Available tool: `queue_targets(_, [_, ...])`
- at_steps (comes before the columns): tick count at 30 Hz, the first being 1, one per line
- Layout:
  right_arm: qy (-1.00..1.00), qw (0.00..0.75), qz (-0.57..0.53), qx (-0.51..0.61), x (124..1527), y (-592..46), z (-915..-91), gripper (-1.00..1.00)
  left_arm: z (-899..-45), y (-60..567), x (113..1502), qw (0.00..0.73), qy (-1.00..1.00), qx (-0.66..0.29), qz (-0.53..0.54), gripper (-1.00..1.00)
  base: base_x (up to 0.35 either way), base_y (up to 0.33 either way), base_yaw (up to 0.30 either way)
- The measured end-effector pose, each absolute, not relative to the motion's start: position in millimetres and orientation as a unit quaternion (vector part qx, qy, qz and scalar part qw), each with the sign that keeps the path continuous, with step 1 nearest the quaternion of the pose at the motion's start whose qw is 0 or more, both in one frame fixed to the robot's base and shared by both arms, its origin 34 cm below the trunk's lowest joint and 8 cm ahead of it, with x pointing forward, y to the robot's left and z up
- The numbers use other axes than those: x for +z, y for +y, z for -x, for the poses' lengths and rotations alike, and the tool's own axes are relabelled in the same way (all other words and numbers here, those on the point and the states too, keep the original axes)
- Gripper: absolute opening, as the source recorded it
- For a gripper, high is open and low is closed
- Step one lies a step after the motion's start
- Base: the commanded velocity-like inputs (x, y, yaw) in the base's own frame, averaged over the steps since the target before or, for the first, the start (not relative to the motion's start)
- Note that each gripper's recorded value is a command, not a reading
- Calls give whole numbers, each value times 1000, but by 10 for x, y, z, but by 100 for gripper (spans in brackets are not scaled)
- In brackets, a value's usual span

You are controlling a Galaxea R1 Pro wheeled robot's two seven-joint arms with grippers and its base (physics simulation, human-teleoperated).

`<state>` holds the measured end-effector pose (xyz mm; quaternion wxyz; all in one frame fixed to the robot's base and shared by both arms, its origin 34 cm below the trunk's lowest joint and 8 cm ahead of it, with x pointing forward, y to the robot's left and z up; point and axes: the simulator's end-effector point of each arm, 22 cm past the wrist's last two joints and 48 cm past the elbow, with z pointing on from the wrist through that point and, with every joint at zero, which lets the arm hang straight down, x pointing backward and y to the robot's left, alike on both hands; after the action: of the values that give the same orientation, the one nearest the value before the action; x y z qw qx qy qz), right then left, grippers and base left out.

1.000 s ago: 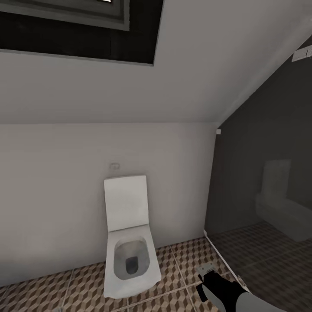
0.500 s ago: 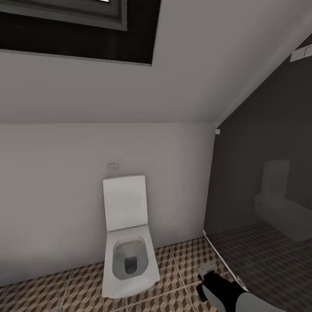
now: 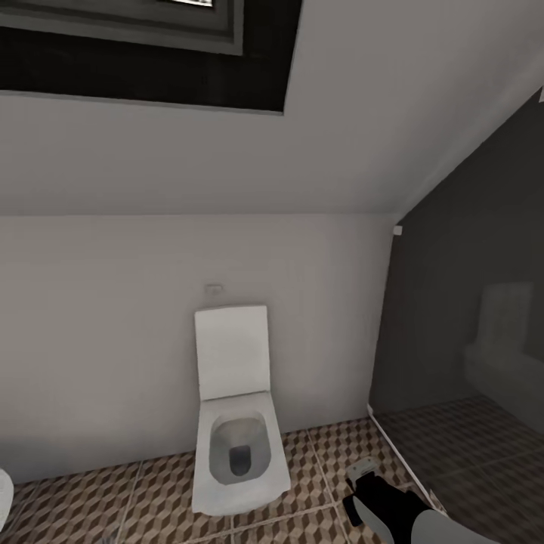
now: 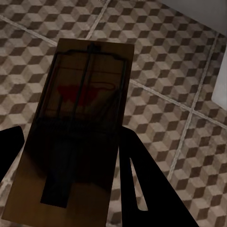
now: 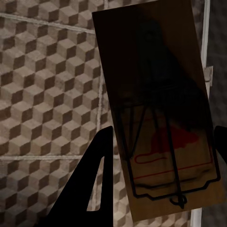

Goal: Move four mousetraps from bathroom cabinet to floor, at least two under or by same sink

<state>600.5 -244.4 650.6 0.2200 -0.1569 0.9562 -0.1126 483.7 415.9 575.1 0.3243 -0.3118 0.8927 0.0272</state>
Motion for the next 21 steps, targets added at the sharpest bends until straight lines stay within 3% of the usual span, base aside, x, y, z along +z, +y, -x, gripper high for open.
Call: queue_targets(21, [956, 221, 158, -114, 6508, -2437, -6007, -100, -4855, 4142, 5757, 325, 894, 25, 307, -100, 0, 0, 7])
